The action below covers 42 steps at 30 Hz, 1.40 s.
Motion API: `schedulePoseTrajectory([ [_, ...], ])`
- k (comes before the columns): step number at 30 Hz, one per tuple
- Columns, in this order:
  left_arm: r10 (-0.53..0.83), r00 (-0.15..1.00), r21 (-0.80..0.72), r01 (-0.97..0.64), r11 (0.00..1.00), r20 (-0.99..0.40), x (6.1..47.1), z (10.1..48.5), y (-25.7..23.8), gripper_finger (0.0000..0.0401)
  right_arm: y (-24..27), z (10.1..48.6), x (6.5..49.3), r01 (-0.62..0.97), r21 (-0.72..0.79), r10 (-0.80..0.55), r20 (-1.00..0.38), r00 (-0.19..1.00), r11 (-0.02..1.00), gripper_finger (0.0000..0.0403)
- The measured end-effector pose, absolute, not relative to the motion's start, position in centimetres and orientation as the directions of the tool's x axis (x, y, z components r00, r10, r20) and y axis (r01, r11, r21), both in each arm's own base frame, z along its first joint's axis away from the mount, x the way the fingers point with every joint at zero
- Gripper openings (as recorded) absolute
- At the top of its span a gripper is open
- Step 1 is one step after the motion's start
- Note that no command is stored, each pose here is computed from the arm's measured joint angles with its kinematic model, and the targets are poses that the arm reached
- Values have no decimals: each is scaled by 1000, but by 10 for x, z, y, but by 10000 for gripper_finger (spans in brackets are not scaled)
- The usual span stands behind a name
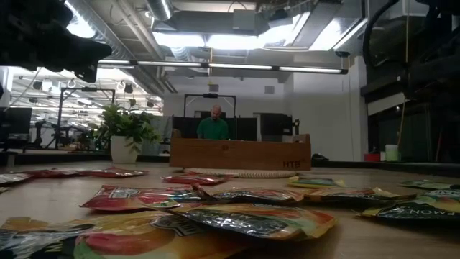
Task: Pick & Place Tea
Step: Put the yellow tea bag into the right section of the wooden organizer
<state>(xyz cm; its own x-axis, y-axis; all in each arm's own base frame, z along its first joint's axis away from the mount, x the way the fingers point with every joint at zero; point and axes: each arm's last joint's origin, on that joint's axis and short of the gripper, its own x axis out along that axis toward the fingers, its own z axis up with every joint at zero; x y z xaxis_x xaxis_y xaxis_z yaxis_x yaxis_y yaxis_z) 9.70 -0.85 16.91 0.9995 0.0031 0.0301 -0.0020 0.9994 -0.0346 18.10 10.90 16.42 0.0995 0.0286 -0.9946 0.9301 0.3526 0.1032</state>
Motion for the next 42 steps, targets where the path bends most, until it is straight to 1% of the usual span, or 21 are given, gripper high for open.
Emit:
schedulePoseTrajectory([
  [10,3,1000,-35,-2,999,30,97,169,-9,6,109,153,181,929,110,35,-994,104,354,35],
  [13,3,1000,-35,-2,999,30,97,169,-9,9,109,149,179,927,123,67,-992,106,354,35],
  [24,3,1000,-35,-2,999,31,97,169,-9,6,108,147,178,926,117,64,-993,101,359,35],
  [31,3,1000,-35,-2,999,30,97,169,-9,10,105,131,172,923,153,83,-988,132,353,35],
  [42,3,1000,-35,-2,999,30,97,169,-9,10,103,128,170,923,140,76,-990,121,357,35],
])
